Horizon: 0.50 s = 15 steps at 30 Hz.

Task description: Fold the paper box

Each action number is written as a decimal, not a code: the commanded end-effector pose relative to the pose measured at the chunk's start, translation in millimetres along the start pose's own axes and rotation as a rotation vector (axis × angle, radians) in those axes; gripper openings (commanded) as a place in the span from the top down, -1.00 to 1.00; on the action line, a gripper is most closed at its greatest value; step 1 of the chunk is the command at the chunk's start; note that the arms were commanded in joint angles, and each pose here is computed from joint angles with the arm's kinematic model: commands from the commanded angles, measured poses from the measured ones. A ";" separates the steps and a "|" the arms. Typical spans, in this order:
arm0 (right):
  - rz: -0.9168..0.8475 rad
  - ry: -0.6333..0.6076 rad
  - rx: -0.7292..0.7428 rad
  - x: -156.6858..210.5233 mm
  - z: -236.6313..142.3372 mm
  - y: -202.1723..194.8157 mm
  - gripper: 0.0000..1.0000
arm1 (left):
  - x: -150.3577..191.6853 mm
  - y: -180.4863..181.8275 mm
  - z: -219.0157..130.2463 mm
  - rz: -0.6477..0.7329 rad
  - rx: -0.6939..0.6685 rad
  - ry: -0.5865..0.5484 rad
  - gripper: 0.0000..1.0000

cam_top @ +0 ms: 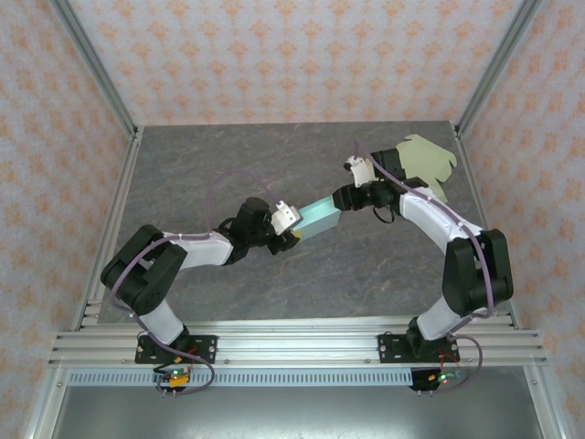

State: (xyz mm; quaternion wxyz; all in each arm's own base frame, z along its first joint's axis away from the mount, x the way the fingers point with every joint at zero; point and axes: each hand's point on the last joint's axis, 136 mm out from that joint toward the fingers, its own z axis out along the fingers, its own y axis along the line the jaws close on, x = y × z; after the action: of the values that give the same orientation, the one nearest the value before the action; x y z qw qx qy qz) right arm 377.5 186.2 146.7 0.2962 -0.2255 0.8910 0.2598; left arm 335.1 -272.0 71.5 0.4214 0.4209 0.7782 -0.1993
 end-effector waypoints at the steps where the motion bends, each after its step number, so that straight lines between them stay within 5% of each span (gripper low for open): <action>1: -0.108 -0.021 0.031 -21.9 -0.9 -4.5 0.30 | -1.3 -2.5 3.6 -0.025 0.037 0.003 0.16; 7: -0.100 0.026 0.054 2.4 6.4 0.0 0.53 | -5.1 6.8 4.1 -0.030 0.005 -0.006 0.15; 15: 0.171 0.000 0.209 5.9 1.5 -11.7 0.77 | -13.3 35.4 0.3 -0.065 -0.133 0.000 0.07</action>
State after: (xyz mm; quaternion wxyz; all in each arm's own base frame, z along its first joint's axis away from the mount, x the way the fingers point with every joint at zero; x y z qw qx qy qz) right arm 379.9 188.3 135.1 0.2902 -0.1953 0.9117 0.2157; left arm 346.8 -269.8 75.5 0.4267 0.4044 0.7856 -0.1930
